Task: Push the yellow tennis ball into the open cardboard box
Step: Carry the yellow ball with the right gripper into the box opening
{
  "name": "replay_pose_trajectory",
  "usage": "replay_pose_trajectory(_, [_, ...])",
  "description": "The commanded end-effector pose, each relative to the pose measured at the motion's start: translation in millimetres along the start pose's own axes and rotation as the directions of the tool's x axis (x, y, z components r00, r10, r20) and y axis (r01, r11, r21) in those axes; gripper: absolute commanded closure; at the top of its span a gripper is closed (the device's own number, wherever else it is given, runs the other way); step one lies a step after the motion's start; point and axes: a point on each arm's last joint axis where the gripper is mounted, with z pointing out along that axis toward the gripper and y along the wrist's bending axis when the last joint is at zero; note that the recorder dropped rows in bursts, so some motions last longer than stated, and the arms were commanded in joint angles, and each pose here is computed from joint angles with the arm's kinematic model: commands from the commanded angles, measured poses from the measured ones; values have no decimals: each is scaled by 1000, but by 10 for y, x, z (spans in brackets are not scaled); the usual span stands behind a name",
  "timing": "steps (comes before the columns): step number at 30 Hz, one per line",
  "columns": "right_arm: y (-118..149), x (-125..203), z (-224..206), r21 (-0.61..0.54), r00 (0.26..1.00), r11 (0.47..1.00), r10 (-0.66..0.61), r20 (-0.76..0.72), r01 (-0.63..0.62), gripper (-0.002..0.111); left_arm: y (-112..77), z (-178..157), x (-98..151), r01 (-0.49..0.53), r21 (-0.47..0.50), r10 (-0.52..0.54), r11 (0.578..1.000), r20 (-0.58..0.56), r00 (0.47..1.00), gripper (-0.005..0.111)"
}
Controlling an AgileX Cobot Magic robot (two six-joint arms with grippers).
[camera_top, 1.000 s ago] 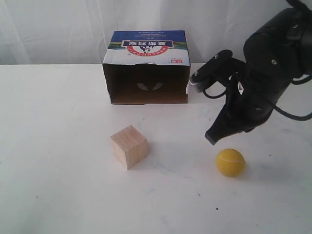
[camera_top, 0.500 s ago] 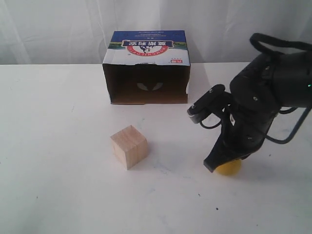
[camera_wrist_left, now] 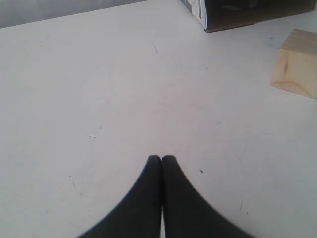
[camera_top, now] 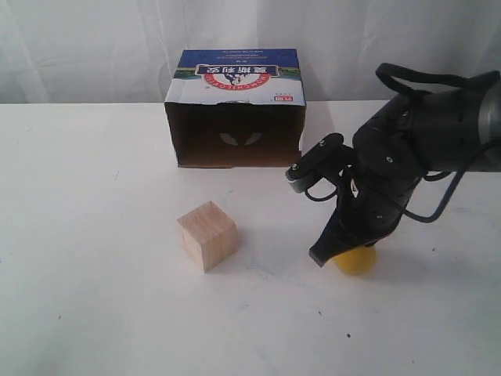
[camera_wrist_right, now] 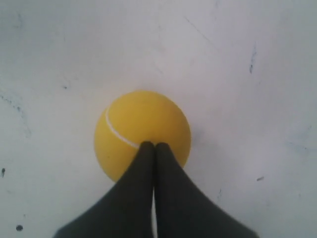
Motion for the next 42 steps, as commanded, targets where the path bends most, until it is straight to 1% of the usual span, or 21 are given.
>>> replay_pose_trajectory(1, [12, -127, 99, -10, 1000, 1000, -13, 20, 13, 108, 0, 1, 7, 13, -2, -13, 1000, 4, 1000, 107])
replay_pose_trajectory(7, [-87, -445, -46, 21, 994, 1000, -22, 109, 20, 108, 0, 1, 7, 13, -2, -13, 1000, 4, 1000, 107])
replay_pose_trajectory(11, [-166, -547, -221, 48, 992, 999, -17, 122, 11, 108, 0, 1, 7, 13, -2, -13, 1000, 4, 1000, 107])
replay_pose_trajectory(13, [-208, -537, -378, 59, 992, 998, -6, 124, -2, 108, 0, 1, 7, 13, -2, -13, 1000, 4, 1000, 107])
replay_pose_trajectory(17, [-227, -428, -514, 62, 995, 998, 8, 95, -14, 108, 0, 1, 7, 13, -2, -13, 1000, 4, 1000, 107])
replay_pose_trajectory(19, [-211, -360, -521, 51, 998, 998, 18, 64, -21, 108, 0, 1, 7, 13, -2, -13, 1000, 4, 1000, 107])
replay_pose_trajectory(21, [-162, -291, -498, 10, 999, 999, 36, 31, -36, 108, 0, 1, 7, 13, -2, -13, 1000, 4, 1000, 107])
replay_pose_trajectory(23, [-57, -239, -435, -37, 999, 999, 30, 12, -29, 108, 0, 1, 7, 13, -2, -13, 1000, 4, 1000, 107])
replay_pose_trajectory(25, [115, -224, -352, -91, 999, 996, 12, 46, -8, 108, 0, 1, 7, 13, -2, -13, 1000, 4, 1000, 107])
replay_pose_trajectory(26, [148, -236, -330, -107, 999, 994, 5, 54, 1, 108, 0, 1, 7, 13, -2, -13, 1000, 4, 1000, 107])
replay_pose_trajectory(28, [225, -274, -142, -144, 999, 990, -7, 41, 13, 108, 0, 1, 7, 13, -2, -13, 1000, 4, 1000, 107])
replay_pose_trajectory(30, [265, -366, 108, -137, 998, 990, -25, 57, 33, 108, 0, 1, 7, 13, -2, -13, 1000, 4, 1000, 107])
replay_pose_trajectory(31, [190, -457, 324, -102, 996, 993, -45, 75, 53, 108, 0, 1, 7, 13, -2, -13, 1000, 4, 1000, 107])
replay_pose_trajectory(33, [47, -698, 587, -64, 985, 997, -36, 170, 47, 108, 0, 1, 7, 13, -2, -13, 1000, 4, 1000, 107])
replay_pose_trajectory(34, [-85, -940, 693, -13, 978, 997, -70, 195, 74, 108, 0, 1, 7, 13, -2, -13, 1000, 4, 1000, 107])
replay_pose_trajectory(35, [-173, -1083, 539, 34, 974, 996, -93, 205, 88, 108, 0, 1, 7, 13, -2, -13, 1000, 4, 1000, 107])
replay_pose_trajectory(36, [-288, -1270, 68, 107, 959, 992, -86, 271, 59, 108, 0, 1, 7, 13, -2, -13, 1000, 4, 1000, 107])
replay_pose_trajectory(37, [-351, -1316, -211, 142, 939, 989, -86, 332, 41, 108, 0, 1, 7, 13, -2, -13, 1000, 4, 1000, 107])
replay_pose_trajectory(38, [-439, -1284, -617, 173, 912, 985, -76, 403, 6, 108, 0, 1, 7, 13, -2, -13, 1000, 4, 1000, 107])
replay_pose_trajectory(40, [-478, -1085, -888, 173, 921, 984, -38, 387, -32, 108, 0, 1, 7, 13, -2, -13, 1000, 4, 1000, 107])
replay_pose_trajectory(42, [-410, -929, -958, 162, 922, 987, -47, 385, -18, 108, 0, 1, 7, 13, -2, -13, 1000, 4, 1000, 107])
